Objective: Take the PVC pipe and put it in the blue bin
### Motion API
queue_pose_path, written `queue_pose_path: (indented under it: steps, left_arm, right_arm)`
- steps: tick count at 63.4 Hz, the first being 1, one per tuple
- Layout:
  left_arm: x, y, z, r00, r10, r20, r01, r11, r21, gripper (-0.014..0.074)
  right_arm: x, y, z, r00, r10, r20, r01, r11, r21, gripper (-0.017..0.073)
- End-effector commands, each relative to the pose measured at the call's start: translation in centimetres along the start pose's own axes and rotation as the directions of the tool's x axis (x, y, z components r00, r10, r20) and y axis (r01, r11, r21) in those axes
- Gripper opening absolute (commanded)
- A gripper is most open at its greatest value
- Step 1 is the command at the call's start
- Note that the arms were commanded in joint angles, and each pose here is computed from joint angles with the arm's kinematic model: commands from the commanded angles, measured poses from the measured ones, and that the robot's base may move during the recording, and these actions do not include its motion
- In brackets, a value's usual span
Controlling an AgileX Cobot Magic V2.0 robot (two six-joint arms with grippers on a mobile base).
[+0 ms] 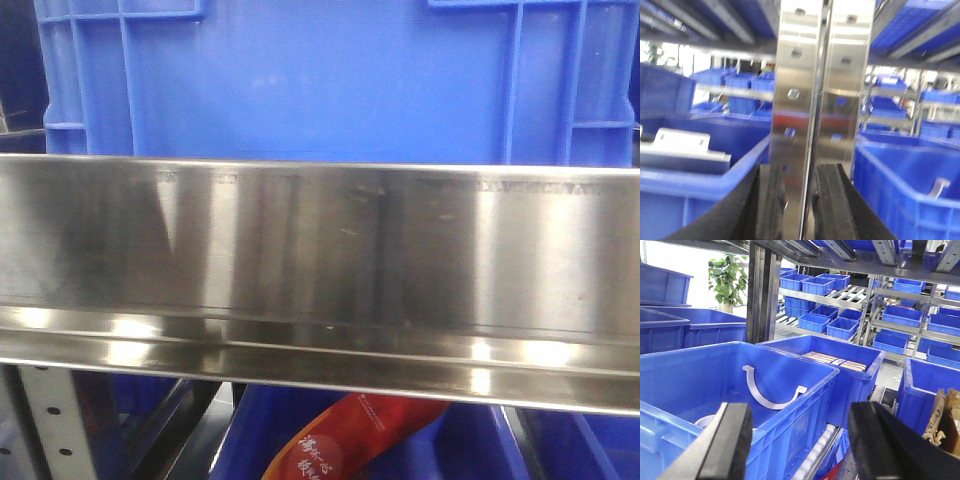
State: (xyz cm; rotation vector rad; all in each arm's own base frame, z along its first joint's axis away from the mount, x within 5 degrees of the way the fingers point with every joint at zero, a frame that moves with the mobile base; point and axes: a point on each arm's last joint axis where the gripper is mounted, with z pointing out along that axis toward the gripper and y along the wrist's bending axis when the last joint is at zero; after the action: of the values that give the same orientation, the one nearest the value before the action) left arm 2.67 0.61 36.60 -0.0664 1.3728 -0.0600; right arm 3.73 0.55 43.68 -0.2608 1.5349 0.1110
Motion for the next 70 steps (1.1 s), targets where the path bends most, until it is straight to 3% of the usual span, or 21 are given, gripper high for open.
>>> queue_pose_path:
  steps: [1, 11, 31, 38, 43, 59, 70]
  left_arm:
    - [0.3, 0.1, -0.1, 1.000, 0.011, -0.021, -0.011, 1.000, -0.016, 0.0108]
    - [0.2, 0.3, -0.1, 0.999, 0.047, -0.019, -0.048, 0.998, -0.028, 0.0108]
    - [1.1, 0.3, 0.1, 0.997, 0.055, -0.045, -0.057, 0.998, -0.029, 0.0102]
    - [1.8, 0.3, 0.3, 0.996, 0.057, -0.063, -0.059, 0.998, -0.028, 0.0026]
    - [2.1, 0.3, 0.4, 0.996, 0.058, -0.074, -0.060, 0.998, -0.029, -0.0111]
    - [4.0, 0.5, 0.7, 0.987, 0.070, -0.147, -0.076, 0.996, -0.035, -0.0111]
    - [5.1, 0.3, 1.0, 0.988, 0.087, -0.129, -0.088, 0.996, -0.002, -0.0111]
  right_arm:
    - [-0.1, 0.0, -0.2, 1.000, -0.004, 0.020, 0.004, 1.000, 0.008, 0.0309]
    - [-0.1, 0.0, -0.2, 1.000, -0.004, 0.020, 0.004, 1.000, 0.008, 0.0309]
    - [-0.1, 0.0, -0.2, 1.000, -0.004, 0.020, 0.004, 1.000, 0.008, 0.0309]
    - [-0.1, 0.0, -0.2, 1.000, -0.004, 0.020, 0.004, 1.000, 0.008, 0.0309]
    - [-0.1, 0.0, -0.2, 1.000, -0.004, 0.020, 0.004, 1.000, 0.008, 0.0309]
    - [-0.1, 0.0, -0.2, 1.000, -0.004, 0.020, 0.004, 1.000, 0.008, 0.0309]
    - [-0.1, 0.0, -0.2, 1.000, -0.004, 0.020, 0.004, 1.000, 0.008, 0.0309]
